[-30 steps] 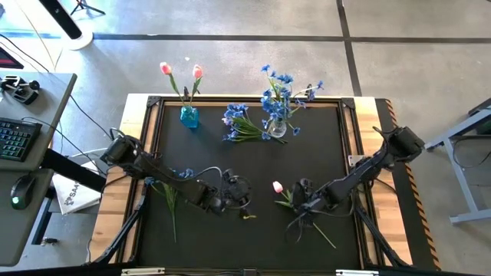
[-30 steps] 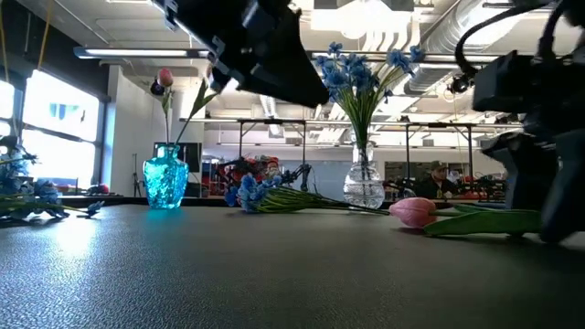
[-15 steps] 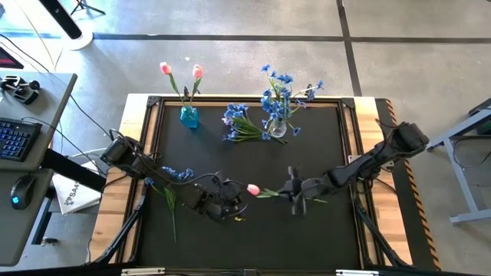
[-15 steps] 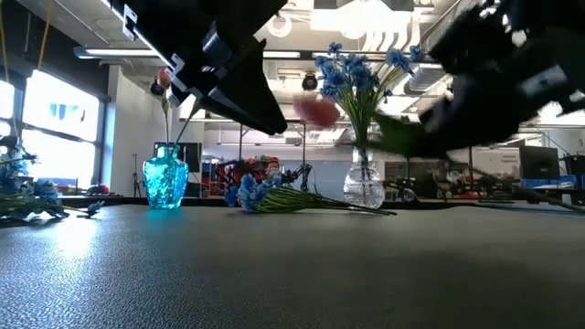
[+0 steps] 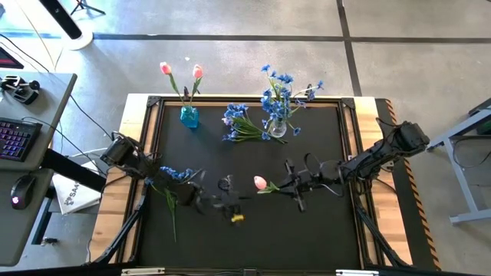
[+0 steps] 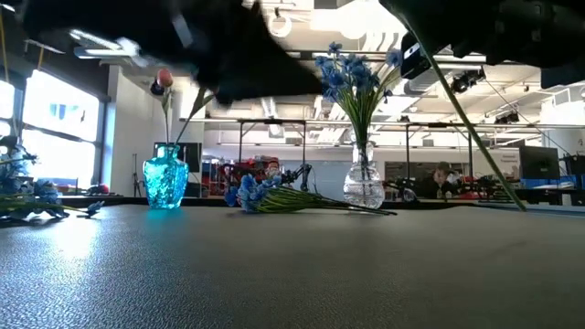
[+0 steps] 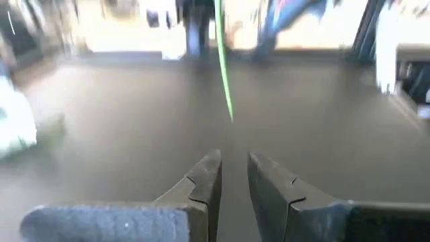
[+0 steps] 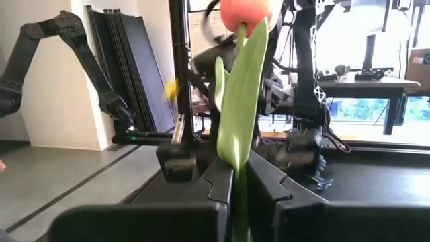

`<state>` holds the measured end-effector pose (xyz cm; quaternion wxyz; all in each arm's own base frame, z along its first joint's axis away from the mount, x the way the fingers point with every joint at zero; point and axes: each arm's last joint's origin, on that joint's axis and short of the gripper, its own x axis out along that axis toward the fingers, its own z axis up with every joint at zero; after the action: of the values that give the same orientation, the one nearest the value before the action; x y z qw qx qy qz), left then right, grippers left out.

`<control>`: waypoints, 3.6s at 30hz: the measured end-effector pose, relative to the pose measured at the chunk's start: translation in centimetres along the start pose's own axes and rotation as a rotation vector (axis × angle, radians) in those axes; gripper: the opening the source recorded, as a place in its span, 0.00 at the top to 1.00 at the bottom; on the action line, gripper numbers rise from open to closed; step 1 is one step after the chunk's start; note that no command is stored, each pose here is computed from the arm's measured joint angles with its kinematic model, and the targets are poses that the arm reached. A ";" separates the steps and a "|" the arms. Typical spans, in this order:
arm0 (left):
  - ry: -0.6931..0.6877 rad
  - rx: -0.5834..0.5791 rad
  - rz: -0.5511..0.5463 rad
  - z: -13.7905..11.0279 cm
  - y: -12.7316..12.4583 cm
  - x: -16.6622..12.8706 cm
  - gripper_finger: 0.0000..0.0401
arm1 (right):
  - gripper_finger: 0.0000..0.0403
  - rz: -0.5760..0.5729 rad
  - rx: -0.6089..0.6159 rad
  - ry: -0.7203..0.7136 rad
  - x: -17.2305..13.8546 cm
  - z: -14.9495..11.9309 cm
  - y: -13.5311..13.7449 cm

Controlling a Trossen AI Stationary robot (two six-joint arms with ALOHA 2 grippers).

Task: Sort flowers into vase by color
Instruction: Put the pink tulip flower into the blue flower vase

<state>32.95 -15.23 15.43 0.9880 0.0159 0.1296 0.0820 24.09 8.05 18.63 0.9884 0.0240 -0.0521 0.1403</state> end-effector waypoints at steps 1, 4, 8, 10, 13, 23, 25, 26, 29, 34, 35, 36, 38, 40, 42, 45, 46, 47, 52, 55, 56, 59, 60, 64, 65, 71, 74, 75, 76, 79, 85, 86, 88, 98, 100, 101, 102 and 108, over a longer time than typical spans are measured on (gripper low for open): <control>-0.054 0.030 0.001 0.5 0.2 0.0 0.85 | 0.97 -0.001 -0.002 0.002 0.0 0.0 0.1; -0.191 0.096 0.025 2.1 0.9 0.3 0.85 | 0.98 -0.006 -0.001 0.006 0.0 -0.1 0.2; -0.309 0.151 0.010 3.8 2.1 1.0 0.84 | 0.98 -0.007 -0.001 0.007 0.0 -0.1 0.2; -0.327 0.165 0.001 4.4 2.6 1.5 0.82 | 0.98 -0.007 0.000 0.008 0.0 -0.1 0.2; -0.358 0.139 -0.023 5.3 3.2 2.1 0.76 | 0.98 -0.008 0.016 0.009 0.0 -0.1 0.2; -0.402 0.133 -0.147 6.3 3.4 2.7 0.62 | 0.98 -0.011 0.017 0.012 0.0 -0.1 0.2; -0.406 0.140 -0.170 6.3 3.4 2.6 0.62 | 0.98 -0.011 0.017 0.012 0.0 -0.1 0.2; -0.408 0.143 -0.183 6.3 3.3 2.6 0.63 | 0.98 -0.011 0.017 0.012 0.0 -0.1 0.2; -0.412 0.157 -0.204 6.3 3.3 2.6 0.65 | 0.98 -0.015 0.017 0.012 0.0 -0.1 0.2; -0.414 0.145 -0.201 6.3 3.3 2.6 0.71 | 0.98 -0.037 0.020 0.015 0.0 -0.1 0.1; -0.418 0.143 -0.200 6.3 3.3 2.6 0.73 | 0.98 -0.037 0.020 0.016 0.0 -0.1 0.1; -0.422 0.141 -0.199 6.4 3.3 2.6 0.74 | 0.98 -0.037 0.018 0.015 0.0 -0.1 0.1; -0.427 0.132 -0.196 6.5 3.5 2.7 0.77 | 0.98 -0.039 0.019 0.015 0.0 -0.1 0.1; -0.432 0.128 -0.194 6.5 3.5 2.7 0.79 | 0.98 -0.041 0.019 0.016 0.0 -0.1 0.1; -0.448 0.121 -0.193 6.7 3.5 2.6 0.81 | 0.98 -0.041 0.019 0.016 0.0 -0.1 0.1; -0.457 0.106 -0.195 6.8 3.5 2.6 0.83 | 0.98 -0.041 0.020 0.020 0.0 -0.2 0.1; -0.457 0.102 -0.195 6.8 3.5 2.6 0.84 | 0.98 -0.042 0.020 0.024 0.0 -0.2 0.1; -0.459 0.101 -0.195 6.8 3.5 2.5 0.85 | 0.98 -0.042 0.019 0.028 0.0 -0.3 0.1; -0.462 0.092 -0.172 6.8 3.3 2.4 0.93 | 0.98 -0.042 0.022 0.032 0.0 -0.3 0.1; -0.454 0.111 -0.107 6.9 2.5 1.9 0.98 | 0.97 -0.037 0.022 0.030 0.0 -0.3 0.1; -0.451 0.116 -0.081 7.0 2.1 1.7 0.99 | 0.96 -0.036 0.023 0.027 0.0 -0.2 0.1; -0.418 0.150 -0.014 7.7 0.7 0.9 0.98 | 0.87 -0.036 0.027 0.015 -0.1 0.2 0.1; -0.398 0.159 0.009 8.2 0.2 0.4 0.98 | 0.83 -0.033 0.027 0.004 -0.1 0.4 0.1; -0.231 0.221 0.165 10.8 -0.9 -1.6 0.99 | 0.66 -0.019 0.022 -0.032 -0.8 2.1 0.1; -0.188 0.231 0.202 11.5 -1.0 -2.2 0.99 | 0.62 -0.019 0.021 -0.025 -1.1 2.5 0.1; -0.023 0.227 0.466 15.5 0.8 -6.1 1.00 | 0.47 -0.050 0.062 0.087 -2.9 3.9 0.0; 0.002 0.198 0.617 16.5 2.9 -8.3 1.00 | 0.45 -0.076 0.099 0.151 -3.4 3.7 0.0; -0.003 0.181 0.658 16.8 3.6 -9.1 1.00 | 0.45 -0.082 0.108 0.161 -3.4 3.6 0.1; -0.011 0.160 0.691 17.1 4.4 -9.9 1.00 | 0.45 -0.087 0.110 0.176 -3.5 3.4 0.3; -0.023 0.113 0.761 18.0 7.0 -12.1 1.00 | 0.46 -0.099 0.092 0.203 -3.2 2.8 0.6; -0.019 0.034 0.901 19.5 13.2 -15.7 1.00 | 0.49 -0.163 0.074 0.255 -2.7 1.4 0.7; -0.021 0.015 0.924 19.8 14.2 -16.4 1.00 | 0.49 -0.166 0.078 0.260 -2.5 1.1 0.7; -0.026 -0.017 0.958 20.2 15.9 -17.5 1.00 | 0.49 -0.166 0.080 0.265 -2.4 0.8 0.7; 0.029 -0.050 1.097 19.8 20.8 -20.3 1.00 | 0.49 -0.164 0.078 0.259 -1.8 0.1 0.8; 0.055 -0.047 1.117 19.1 21.4 -20.0 1.00 | 0.49 -0.163 0.080 0.251 -1.8 0.2 0.8; 0.067 -0.046 1.125 18.8 21.6 -19.9 1.00 | 0.49 -0.161 0.081 0.247 -1.8 0.2 0.8; 0.081 -0.044 1.133 18.4 21.9 -19.7 1.00 | 0.49 -0.159 0.081 0.244 -1.8 0.2 0.8; 0.131 -0.062 1.108 16.9 22.5 -18.7 1.00 | 0.49 -0.159 0.082 0.242 -1.8 0.3 0.8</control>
<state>15.94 3.65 37.67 0.7872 0.0472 0.1607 0.5935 22.15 8.29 18.72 0.9937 0.0512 0.0754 0.0653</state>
